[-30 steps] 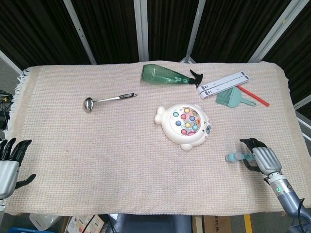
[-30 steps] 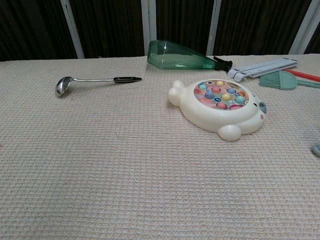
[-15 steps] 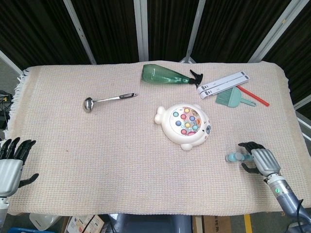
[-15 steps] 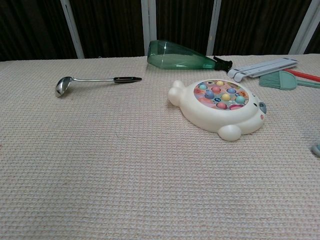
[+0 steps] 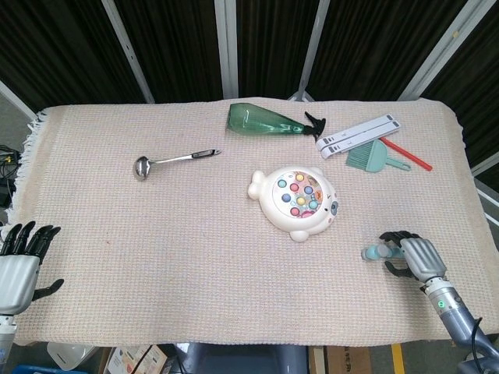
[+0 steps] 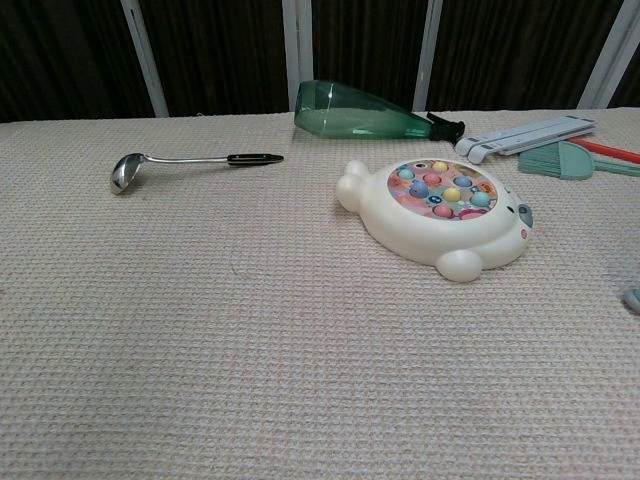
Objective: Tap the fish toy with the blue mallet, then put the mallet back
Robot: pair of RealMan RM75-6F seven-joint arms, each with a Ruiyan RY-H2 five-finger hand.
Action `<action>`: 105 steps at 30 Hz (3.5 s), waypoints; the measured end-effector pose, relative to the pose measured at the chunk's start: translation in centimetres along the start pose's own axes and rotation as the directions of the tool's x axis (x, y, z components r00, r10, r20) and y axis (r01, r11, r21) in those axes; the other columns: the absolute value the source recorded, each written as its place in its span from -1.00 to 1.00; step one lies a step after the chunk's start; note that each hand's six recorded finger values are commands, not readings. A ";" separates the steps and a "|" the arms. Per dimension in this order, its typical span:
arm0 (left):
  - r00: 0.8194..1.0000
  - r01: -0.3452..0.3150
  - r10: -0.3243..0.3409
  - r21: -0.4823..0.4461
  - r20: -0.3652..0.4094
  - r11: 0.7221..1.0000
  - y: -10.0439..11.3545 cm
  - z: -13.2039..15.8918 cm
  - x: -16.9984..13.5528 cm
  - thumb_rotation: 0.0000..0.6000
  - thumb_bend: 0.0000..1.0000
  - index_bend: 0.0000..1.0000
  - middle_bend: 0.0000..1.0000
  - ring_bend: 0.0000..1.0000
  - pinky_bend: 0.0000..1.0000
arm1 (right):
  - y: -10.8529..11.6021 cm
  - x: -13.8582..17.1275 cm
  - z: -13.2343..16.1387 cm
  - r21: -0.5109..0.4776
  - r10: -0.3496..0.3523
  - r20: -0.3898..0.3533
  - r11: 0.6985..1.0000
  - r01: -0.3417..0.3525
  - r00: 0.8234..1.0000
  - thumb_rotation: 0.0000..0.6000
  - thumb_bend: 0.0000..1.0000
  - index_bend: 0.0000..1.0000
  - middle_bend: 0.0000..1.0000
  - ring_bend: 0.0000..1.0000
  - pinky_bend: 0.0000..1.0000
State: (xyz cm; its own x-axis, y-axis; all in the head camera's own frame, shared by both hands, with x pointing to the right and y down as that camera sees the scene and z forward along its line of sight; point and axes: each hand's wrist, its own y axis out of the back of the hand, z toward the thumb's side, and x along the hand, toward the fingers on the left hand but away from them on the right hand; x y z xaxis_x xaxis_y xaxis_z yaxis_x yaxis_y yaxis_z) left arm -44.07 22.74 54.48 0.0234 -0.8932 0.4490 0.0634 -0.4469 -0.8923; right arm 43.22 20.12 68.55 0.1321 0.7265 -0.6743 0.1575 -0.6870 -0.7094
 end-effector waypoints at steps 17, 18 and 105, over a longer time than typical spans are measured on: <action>1.000 0.024 -0.024 -0.004 -0.003 1.000 -0.6 -0.3 0.1 1.00 -0.91 -0.69 -0.74 -1.00 -1.00 | -0.4 -0.2 0.9 -0.009 0.000 -0.022 1.000 0.000 1.000 1.00 -0.12 -0.24 -0.21 -0.39 -0.35; 1.000 0.025 -0.025 -0.004 -0.004 1.000 -0.6 -0.3 0.1 1.00 -0.91 -0.69 -0.74 -1.00 -1.00 | -0.5 -0.2 0.9 -0.009 0.000 -0.022 1.000 0.000 1.000 1.00 -0.11 -0.23 -0.21 -0.38 -0.34; 0.994 0.104 -0.103 -0.020 0.032 0.994 -2.4 0.2 2.5 1.00 -0.91 -0.69 -0.76 -1.00 -1.00 | 10.6 -13.3 18.5 0.458 0.105 -0.242 0.889 0.018 0.965 1.00 0.58 0.86 0.62 0.46 0.40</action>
State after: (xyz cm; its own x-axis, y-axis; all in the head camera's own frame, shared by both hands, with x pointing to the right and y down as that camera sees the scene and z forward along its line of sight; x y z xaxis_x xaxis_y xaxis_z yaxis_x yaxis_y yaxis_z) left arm -43.98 21.60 57.81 0.0489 -0.8401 0.5402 0.0451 -0.5384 -0.8415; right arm 25.04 2.93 66.25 0.3808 0.6316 -0.6753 -0.3055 -0.6033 -0.7366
